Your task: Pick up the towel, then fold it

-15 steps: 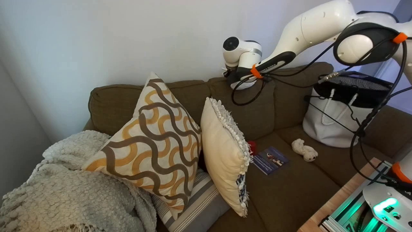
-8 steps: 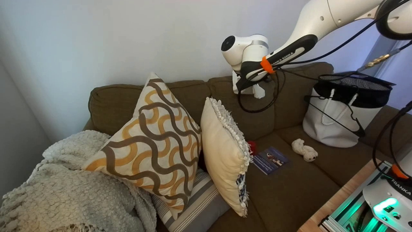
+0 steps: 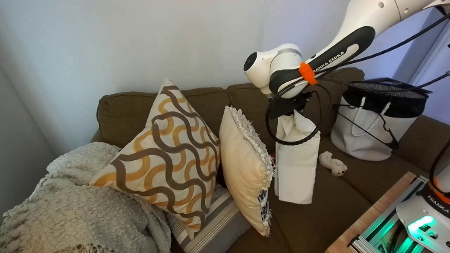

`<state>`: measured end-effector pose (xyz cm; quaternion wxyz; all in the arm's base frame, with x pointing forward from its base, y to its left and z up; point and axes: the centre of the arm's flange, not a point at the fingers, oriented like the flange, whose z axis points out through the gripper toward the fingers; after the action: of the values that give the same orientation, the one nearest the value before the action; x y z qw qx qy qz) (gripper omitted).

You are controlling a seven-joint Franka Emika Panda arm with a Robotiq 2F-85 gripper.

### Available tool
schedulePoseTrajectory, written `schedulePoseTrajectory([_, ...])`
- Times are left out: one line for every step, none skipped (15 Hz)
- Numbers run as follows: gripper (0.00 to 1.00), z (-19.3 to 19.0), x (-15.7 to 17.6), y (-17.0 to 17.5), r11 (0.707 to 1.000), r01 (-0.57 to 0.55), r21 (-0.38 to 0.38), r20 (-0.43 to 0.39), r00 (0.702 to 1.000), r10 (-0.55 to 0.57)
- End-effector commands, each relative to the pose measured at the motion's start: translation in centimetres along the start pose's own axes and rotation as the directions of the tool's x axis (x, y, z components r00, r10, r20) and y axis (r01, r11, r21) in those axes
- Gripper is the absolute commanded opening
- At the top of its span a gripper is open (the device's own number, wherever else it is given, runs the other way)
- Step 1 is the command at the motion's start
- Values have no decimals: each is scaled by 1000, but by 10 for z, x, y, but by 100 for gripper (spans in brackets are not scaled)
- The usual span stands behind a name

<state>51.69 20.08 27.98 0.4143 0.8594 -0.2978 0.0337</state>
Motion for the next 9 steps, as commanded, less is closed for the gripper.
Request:
schedulePoseTrajectory([6,2,2,1,1000,-3,-2,4,1000,3])
schedulePoseTrajectory([6,3,3,2,1000,-6,-2,6,1000,6])
schedulePoseTrajectory([6,3,4,3,1000,-8,-2,8,1000,8])
schedulePoseTrajectory([6,3,5,3,1000,-9,-2,9,1000,9])
schedulePoseTrajectory([1,3,5,3,1000,-9,-2,9,1000,9])
schedulePoseTrajectory([1,6,3,2,1000,-1,3,29,1000,1])
schedulePoseTrajectory([1,11,-3,2,1000,3,6,59,998,-3])
schedulePoseTrajectory([1,17,-8,2,1000,6,4,102,995,-7])
schedulePoseTrajectory([1,23,-15,4,1000,6,-4,146,989,-6])
